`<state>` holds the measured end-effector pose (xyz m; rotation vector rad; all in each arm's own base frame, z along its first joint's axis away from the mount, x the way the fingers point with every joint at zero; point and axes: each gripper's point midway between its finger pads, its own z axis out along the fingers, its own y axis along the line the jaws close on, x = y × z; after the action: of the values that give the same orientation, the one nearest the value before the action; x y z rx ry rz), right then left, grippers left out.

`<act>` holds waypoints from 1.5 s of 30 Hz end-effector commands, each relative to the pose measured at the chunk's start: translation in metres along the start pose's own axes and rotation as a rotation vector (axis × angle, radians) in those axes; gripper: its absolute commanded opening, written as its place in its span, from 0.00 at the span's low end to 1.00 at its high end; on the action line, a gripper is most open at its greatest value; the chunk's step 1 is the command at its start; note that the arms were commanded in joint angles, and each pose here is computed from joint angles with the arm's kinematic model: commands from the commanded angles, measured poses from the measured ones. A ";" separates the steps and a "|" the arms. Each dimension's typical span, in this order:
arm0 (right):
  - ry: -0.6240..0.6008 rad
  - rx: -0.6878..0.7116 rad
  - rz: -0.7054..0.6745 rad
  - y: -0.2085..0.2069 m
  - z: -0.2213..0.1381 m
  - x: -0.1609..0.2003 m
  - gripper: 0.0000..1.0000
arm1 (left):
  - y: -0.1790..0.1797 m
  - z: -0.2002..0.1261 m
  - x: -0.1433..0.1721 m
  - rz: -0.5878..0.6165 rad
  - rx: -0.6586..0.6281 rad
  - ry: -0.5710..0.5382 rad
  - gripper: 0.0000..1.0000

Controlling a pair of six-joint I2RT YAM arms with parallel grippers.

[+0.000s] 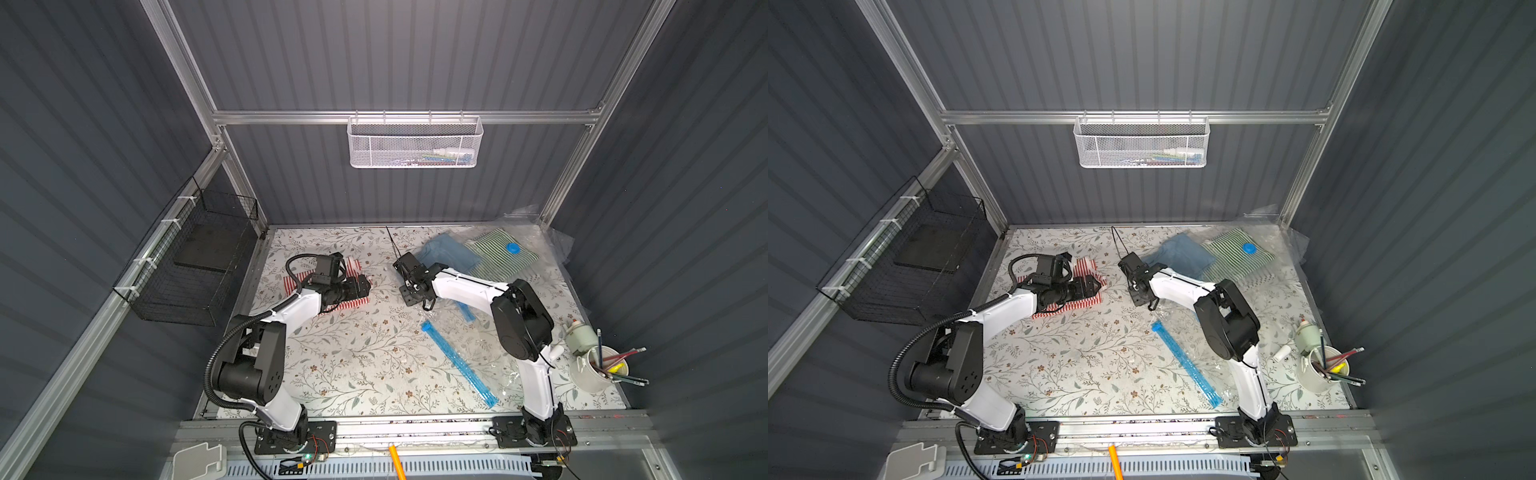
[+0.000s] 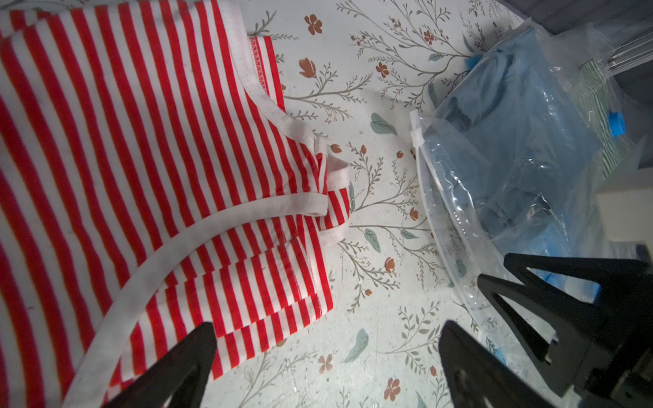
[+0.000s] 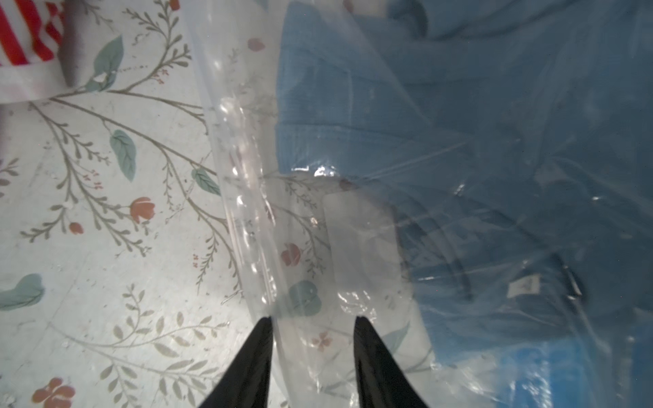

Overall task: Take the tank top out of the vacuum bag
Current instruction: Open the vacuum bag at the center of the board.

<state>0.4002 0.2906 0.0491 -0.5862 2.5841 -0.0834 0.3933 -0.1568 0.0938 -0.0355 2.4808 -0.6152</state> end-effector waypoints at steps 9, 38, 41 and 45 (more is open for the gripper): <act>0.010 0.118 -0.013 -0.017 0.006 0.002 0.00 | 0.002 0.001 0.012 -0.011 0.008 0.033 1.00; -0.089 -0.058 0.199 -0.015 -0.044 -0.020 0.00 | -0.095 0.022 -0.009 -0.029 0.343 -0.086 0.87; -0.092 -0.104 0.241 -0.011 -0.045 -0.023 0.00 | -0.095 0.027 -0.013 -0.042 0.349 -0.109 0.87; -0.114 -0.123 0.274 -0.012 -0.048 -0.031 0.00 | -0.096 0.037 -0.015 -0.060 0.366 -0.122 0.85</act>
<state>0.4034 0.2848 0.0953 -0.3206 2.5622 0.1117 0.4008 -0.2499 0.1052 0.0181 2.2903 -1.0188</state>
